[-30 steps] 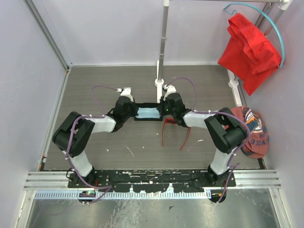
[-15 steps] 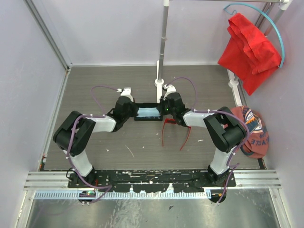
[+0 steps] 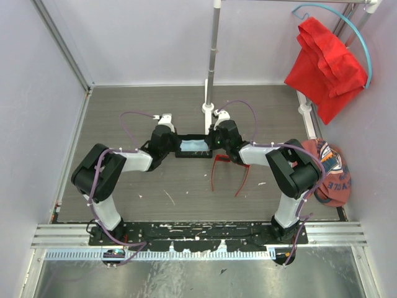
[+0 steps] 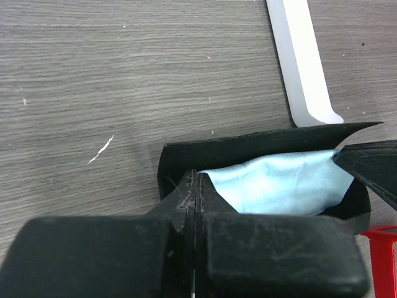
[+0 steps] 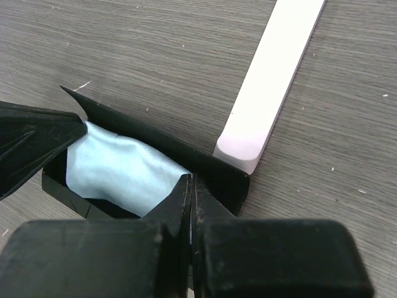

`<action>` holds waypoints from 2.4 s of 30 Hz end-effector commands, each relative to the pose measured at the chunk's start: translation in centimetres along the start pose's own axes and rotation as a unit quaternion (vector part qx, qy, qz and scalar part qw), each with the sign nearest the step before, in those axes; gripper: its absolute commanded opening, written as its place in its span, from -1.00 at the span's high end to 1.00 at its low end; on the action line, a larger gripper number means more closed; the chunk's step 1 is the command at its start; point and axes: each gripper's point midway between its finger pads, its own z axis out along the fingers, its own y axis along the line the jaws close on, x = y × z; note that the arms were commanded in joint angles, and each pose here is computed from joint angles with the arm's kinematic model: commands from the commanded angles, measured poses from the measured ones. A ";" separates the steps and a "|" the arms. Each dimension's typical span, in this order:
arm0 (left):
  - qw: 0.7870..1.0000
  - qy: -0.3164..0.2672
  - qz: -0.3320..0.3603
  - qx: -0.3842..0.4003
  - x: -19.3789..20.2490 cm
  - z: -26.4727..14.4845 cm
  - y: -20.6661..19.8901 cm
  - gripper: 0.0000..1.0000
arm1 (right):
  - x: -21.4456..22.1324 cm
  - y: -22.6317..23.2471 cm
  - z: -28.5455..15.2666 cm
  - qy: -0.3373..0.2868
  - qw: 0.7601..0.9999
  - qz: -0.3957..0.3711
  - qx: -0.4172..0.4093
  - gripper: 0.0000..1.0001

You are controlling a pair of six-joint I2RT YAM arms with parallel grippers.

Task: Organize the sunglasses
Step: Place the glasses cleaning cloth in the sunglasses case, then pick up the sunglasses from the center of the board.

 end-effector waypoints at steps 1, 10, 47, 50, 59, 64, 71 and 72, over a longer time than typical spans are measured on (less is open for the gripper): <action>1.000 -0.026 -0.003 0.010 -1.9 0.6 -0.6 1.00 | -3.0 1.0 0.5 -0.041 0.999 -0.005 -0.019 0.99; 1.000 -0.022 -0.005 0.010 -1.6 0.7 -0.6 0.99 | -2.6 1.0 0.6 -0.036 0.999 -0.003 -0.022 0.98; 0.997 -0.043 -0.062 0.023 -3.5 -12.8 -2.3 -0.96 | -2.4 -3.2 -13.0 -0.025 0.991 0.026 0.129 -0.12; 0.997 -0.025 -0.061 0.026 -1.6 -13.6 -2.3 -0.96 | -1.8 -4.3 -14.4 -0.025 0.987 0.025 0.156 -0.14; 0.999 0.015 -0.041 0.026 2.0 -14.4 -3.0 -0.96 | -0.3 -5.6 -16.0 -0.009 0.982 0.023 0.186 -0.21; 0.998 0.028 -0.043 0.026 3.4 -13.8 -3.0 -0.96 | 0.1 -6.0 -15.8 0.014 0.979 0.014 0.201 -0.23; 0.997 0.046 -0.042 0.037 4.4 -12.6 -3.8 -0.96 | 0.7 -6.2 -14.6 0.045 0.978 -0.008 0.204 -0.30; 0.997 0.048 -0.042 0.037 4.6 -12.5 -3.7 -0.96 | 0.8 -6.2 -14.4 0.050 0.978 -0.013 0.202 -0.30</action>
